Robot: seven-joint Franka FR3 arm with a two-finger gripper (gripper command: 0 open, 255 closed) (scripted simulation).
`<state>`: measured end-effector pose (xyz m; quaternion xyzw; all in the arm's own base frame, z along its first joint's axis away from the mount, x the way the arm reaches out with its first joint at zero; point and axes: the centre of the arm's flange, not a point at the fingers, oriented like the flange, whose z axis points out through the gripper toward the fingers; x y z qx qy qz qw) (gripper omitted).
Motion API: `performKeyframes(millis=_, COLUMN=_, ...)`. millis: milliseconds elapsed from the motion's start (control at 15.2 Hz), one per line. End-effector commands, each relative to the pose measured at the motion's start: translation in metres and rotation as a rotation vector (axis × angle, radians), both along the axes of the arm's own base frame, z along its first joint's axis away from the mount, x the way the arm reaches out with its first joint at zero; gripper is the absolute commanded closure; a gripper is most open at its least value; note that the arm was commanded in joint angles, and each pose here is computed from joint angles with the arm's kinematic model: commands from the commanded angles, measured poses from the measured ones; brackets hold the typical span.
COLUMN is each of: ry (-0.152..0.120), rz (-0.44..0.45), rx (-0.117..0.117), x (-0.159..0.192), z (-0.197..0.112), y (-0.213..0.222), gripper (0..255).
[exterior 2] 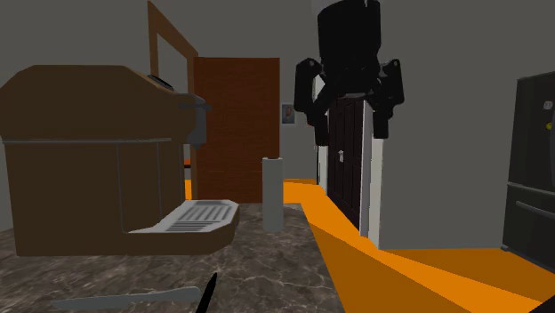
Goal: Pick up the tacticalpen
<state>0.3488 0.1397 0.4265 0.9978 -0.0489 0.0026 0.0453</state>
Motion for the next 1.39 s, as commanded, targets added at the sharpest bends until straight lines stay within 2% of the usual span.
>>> performKeyframes(millis=0, ry=-0.015, rz=-0.028, rx=0.006, x=0.009, z=-0.017, y=0.014, gripper=0)
performKeyframes(millis=660, ry=-0.079, rz=-0.156, rx=0.026, x=0.063, z=-0.109, y=0.082, gripper=0)
performKeyframes(millis=1320, ry=-0.142, rz=-0.285, rx=0.047, x=0.130, z=-0.197, y=0.144, gripper=0)
